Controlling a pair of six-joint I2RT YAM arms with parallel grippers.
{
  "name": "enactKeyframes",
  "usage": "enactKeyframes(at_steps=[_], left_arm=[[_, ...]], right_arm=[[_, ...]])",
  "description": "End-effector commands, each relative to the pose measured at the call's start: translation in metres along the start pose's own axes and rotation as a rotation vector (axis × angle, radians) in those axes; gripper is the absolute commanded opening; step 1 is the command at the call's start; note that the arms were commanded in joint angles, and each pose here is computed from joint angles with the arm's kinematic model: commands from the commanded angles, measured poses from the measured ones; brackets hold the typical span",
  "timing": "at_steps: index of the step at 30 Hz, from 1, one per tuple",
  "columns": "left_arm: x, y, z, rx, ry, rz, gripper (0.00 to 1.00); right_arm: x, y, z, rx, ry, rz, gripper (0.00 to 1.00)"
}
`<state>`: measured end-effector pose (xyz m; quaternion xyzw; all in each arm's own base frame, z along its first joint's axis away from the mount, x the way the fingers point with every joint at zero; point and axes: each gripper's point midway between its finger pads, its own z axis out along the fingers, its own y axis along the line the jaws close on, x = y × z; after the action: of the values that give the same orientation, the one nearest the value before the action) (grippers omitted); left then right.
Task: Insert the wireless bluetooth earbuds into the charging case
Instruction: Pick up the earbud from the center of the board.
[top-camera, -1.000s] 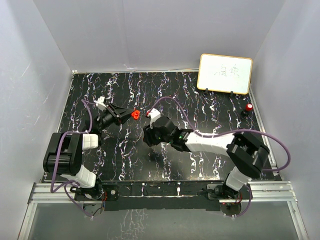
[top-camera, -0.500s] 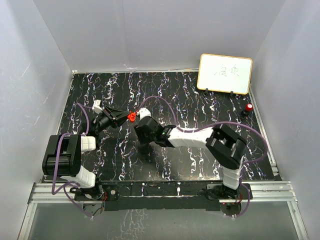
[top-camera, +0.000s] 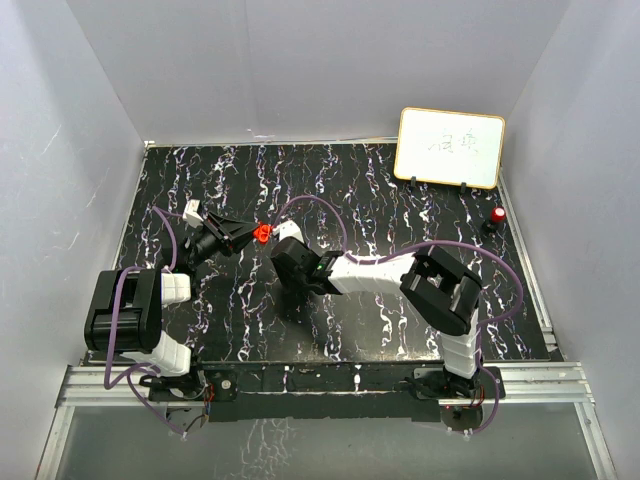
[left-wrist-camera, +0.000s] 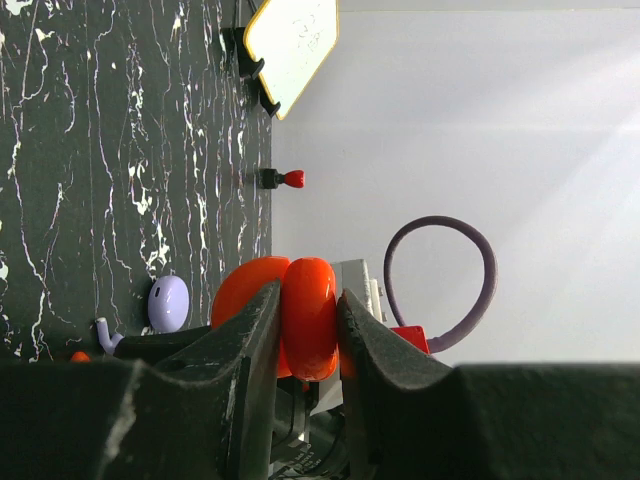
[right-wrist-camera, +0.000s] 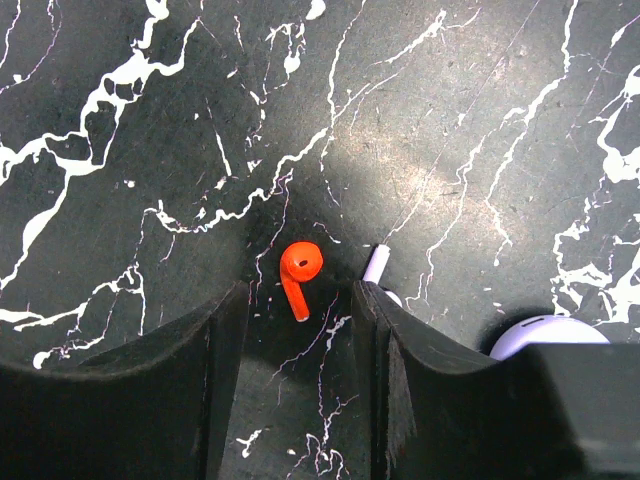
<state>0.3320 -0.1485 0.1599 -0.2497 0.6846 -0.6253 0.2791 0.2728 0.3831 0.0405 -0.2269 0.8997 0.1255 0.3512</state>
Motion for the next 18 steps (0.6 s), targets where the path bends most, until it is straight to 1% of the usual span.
enactKeyframes(at_steps=[1, 18], left_arm=[[0.0007, -0.0098, -0.0037, 0.033, 0.010, 0.028, 0.00], [-0.0013, -0.0116, -0.0025, 0.046, 0.015, 0.035, 0.00]], right_arm=[[-0.0262, 0.0082, -0.0003, 0.003, -0.067, 0.021, 0.43], [-0.0284, 0.0172, 0.0054, -0.024, -0.058, 0.034, 0.40]])
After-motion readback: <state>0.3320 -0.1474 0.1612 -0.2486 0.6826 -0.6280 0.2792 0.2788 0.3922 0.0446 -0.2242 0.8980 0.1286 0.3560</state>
